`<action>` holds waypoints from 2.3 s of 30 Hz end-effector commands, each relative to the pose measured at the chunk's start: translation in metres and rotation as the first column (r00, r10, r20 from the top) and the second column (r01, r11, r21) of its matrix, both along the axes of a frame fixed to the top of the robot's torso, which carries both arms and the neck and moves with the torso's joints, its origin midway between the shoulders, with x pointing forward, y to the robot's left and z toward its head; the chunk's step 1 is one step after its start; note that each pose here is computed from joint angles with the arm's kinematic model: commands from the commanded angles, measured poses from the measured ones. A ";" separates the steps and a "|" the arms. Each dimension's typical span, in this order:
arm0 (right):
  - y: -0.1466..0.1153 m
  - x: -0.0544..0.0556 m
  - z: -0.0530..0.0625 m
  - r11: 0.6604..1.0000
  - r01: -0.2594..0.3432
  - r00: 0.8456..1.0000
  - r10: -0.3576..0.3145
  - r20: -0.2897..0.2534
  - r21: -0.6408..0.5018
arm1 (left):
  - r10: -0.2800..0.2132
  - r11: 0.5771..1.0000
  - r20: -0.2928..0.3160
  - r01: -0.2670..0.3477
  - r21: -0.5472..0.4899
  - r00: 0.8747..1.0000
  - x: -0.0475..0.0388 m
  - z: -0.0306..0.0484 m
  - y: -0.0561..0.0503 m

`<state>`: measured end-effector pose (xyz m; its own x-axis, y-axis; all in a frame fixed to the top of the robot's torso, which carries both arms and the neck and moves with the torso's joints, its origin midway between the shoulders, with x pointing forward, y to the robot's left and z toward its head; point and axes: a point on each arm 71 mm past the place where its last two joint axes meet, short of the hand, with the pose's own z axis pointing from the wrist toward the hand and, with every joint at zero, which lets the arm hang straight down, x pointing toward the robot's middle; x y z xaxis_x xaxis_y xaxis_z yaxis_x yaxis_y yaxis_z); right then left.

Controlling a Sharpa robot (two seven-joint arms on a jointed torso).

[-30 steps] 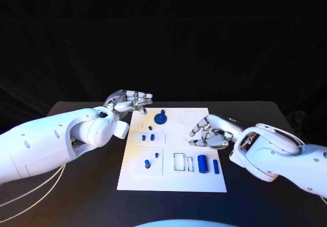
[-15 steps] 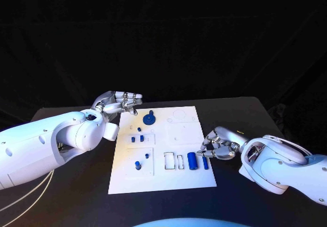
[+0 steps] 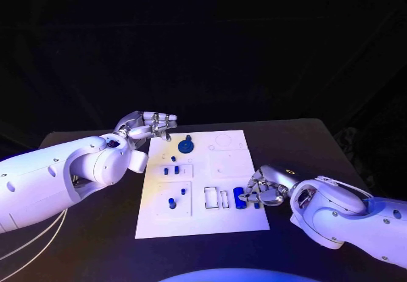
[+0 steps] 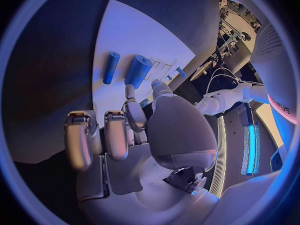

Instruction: Assemble the parts on the task board

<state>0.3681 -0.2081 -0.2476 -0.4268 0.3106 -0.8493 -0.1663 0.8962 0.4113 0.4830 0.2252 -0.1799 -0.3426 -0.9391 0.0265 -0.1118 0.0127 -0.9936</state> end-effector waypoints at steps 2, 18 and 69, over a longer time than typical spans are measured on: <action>0.002 0.002 -0.003 0.999 0.005 1.000 -0.004 0.024 -0.038 | -0.018 1.000 0.007 0.018 -0.015 1.000 -0.0007 0.0017 -0.002; 0.008 0.008 -0.017 0.996 -0.011 1.000 0.012 0.010 -0.089 | -0.023 1.000 0.005 0.023 -0.016 1.000 -0.0016 0.0018 -0.002; 0.061 0.003 -0.003 0.994 -0.021 1.000 0.021 -0.003 0.108 | -0.029 0.999 0.003 0.029 -0.018 1.000 -0.0016 0.0016 -0.003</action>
